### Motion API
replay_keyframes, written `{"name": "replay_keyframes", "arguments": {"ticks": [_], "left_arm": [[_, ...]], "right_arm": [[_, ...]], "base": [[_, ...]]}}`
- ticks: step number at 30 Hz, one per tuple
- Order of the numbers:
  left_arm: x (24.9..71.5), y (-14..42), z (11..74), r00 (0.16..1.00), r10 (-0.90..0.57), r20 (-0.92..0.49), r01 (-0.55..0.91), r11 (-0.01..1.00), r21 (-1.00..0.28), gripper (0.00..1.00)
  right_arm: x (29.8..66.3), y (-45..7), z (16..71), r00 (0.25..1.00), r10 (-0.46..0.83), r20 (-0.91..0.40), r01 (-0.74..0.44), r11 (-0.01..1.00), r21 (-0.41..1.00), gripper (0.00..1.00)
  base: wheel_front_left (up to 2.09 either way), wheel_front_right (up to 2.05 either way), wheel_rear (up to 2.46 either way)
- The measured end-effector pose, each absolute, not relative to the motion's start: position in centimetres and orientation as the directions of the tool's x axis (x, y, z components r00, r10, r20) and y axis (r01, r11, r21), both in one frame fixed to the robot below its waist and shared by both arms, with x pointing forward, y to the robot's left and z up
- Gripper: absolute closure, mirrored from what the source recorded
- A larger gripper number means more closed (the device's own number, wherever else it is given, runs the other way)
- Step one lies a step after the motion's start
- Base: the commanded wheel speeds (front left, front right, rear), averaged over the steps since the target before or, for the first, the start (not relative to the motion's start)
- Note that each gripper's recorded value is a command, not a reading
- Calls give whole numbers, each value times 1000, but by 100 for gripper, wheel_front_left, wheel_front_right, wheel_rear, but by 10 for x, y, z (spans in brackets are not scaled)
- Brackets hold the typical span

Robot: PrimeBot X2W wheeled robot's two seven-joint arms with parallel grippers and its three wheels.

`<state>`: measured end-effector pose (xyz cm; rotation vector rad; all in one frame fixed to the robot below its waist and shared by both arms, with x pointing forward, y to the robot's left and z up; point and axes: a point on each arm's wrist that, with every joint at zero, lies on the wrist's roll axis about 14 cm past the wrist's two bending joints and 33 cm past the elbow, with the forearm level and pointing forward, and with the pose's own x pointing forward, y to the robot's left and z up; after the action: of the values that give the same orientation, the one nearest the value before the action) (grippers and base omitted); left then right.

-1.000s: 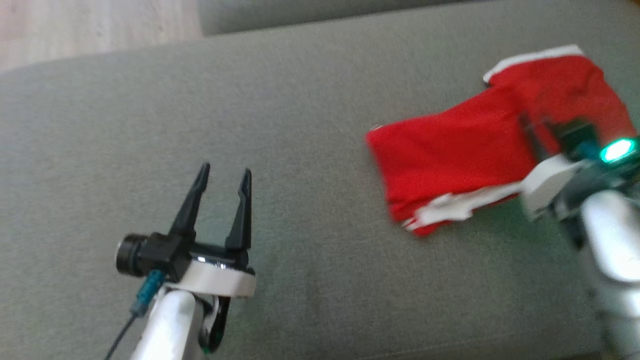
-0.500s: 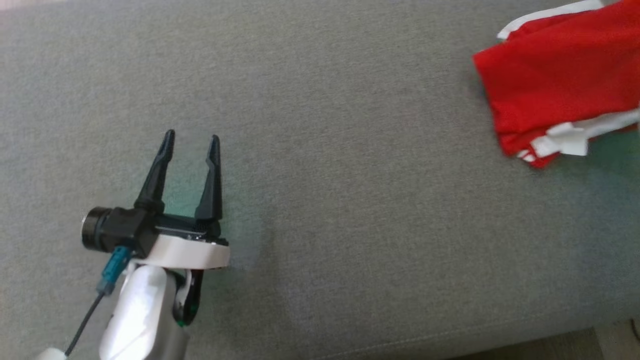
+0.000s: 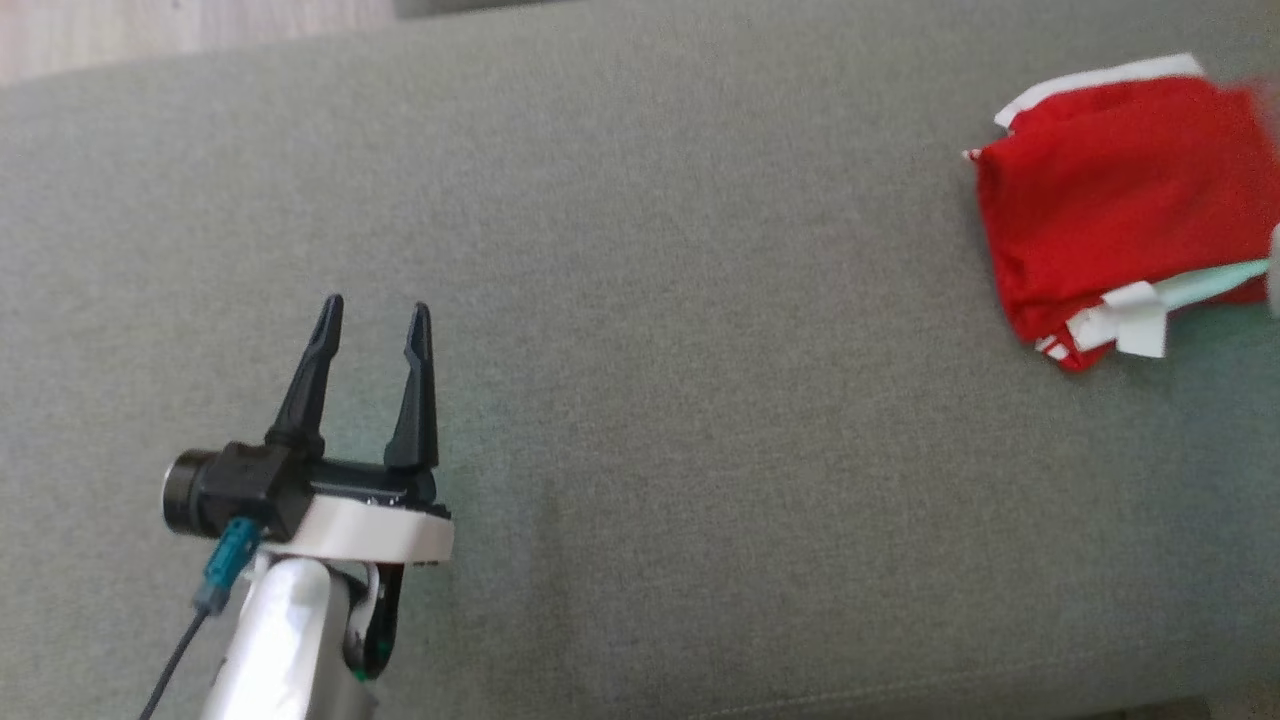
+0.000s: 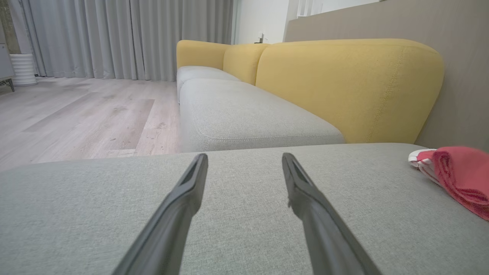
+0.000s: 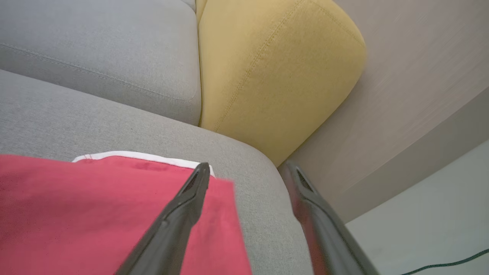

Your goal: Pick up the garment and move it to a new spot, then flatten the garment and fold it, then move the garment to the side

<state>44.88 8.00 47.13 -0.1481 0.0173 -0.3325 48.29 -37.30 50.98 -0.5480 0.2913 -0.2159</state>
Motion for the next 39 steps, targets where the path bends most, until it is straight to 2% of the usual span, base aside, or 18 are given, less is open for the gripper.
{"name": "replay_keyframes", "arguments": {"ticks": [4,10,14,16,20,22,27,31,36,39], "left_arm": [[439,82,483,948,-318,29,319,937,-142,0],[417,85,499,951,-303,59,308,943,-123,0],[404,92,506,957,-279,74,286,951,-119,0],[395,101,509,965,-250,81,258,958,-121,0],[386,110,510,972,-221,85,230,966,-121,0],[384,113,510,974,-210,85,220,968,-122,0],[378,118,504,979,-191,66,198,971,-137,0],[376,117,498,979,-197,51,202,970,-134,0],[377,115,496,979,-201,44,205,970,-135,0],[374,115,480,980,-200,-6,197,968,-153,0]], "right_arm": [[478,-356,521,957,-240,-163,127,853,-507,0],[478,-300,563,991,-132,26,133,929,-345,0],[468,-246,578,991,-50,127,75,976,-204,0],[450,-215,571,988,3,154,15,994,-112,0],[424,-198,545,991,30,127,-27,999,-24,0],[412,-193,528,995,28,99,-35,997,69,0],[391,-181,495,999,48,24,-51,988,147,0],[378,-172,477,997,73,-23,-68,985,156,0],[377,-167,480,996,88,-15,-85,985,151,0],[377,-168,481,996,83,-10,-80,985,150,0]], "base": [[0,0,0],[0,0,0],[0,0,0],[0,0,0],[0,0,0],[0,0,0],[0,0,0],[0,0,0],[0,0,0],[0,0,0]]}}
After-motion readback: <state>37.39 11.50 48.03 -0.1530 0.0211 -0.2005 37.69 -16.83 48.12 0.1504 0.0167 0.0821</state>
